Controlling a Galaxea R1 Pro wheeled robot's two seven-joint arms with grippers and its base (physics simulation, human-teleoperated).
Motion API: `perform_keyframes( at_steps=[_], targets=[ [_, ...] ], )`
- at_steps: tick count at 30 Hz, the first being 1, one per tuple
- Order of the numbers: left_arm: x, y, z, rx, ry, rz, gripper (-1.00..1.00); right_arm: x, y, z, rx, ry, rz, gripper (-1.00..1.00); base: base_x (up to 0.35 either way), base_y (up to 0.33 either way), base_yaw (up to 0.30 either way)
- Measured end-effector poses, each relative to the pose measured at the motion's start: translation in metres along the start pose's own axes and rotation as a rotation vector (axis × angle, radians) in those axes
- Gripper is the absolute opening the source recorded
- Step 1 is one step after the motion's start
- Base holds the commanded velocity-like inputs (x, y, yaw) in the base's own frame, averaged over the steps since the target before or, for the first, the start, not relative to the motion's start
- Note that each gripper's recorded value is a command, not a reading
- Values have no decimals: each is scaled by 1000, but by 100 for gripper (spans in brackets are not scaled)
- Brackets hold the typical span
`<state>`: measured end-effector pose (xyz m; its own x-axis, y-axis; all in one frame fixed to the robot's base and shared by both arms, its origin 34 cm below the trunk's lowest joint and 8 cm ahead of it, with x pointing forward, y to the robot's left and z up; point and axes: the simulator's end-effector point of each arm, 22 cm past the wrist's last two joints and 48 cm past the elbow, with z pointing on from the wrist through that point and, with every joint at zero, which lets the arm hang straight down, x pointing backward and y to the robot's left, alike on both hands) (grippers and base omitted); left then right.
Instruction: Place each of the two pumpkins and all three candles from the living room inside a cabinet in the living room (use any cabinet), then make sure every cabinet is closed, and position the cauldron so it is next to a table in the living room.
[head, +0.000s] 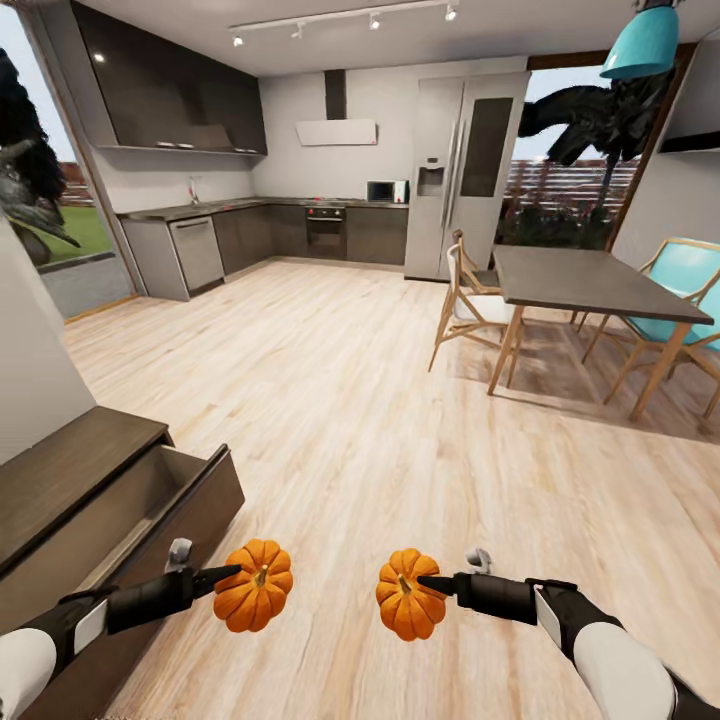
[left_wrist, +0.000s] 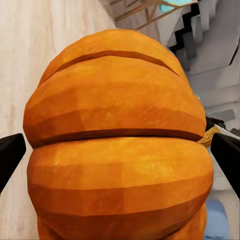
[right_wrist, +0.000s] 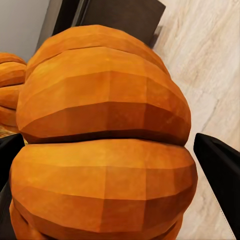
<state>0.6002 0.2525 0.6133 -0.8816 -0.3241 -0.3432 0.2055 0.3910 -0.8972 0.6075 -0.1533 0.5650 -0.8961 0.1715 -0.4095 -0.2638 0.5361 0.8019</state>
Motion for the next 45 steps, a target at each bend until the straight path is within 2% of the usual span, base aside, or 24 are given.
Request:
perform_keyframes(
  at_steps=[9,18,45],
  targets=[
    [0,1,-1,-2,2,0,-100,0,0,1,-1,1,0,-100,275,-192,286],
    [0,2,-3,-6,1,0,-100,1,0,1,0,5,-2,-100,256,-14,286],
    [0,1,-4,-4,4,1,-100,2,0,0,0,7,-3,-100,9,-9,287]
  ],
)
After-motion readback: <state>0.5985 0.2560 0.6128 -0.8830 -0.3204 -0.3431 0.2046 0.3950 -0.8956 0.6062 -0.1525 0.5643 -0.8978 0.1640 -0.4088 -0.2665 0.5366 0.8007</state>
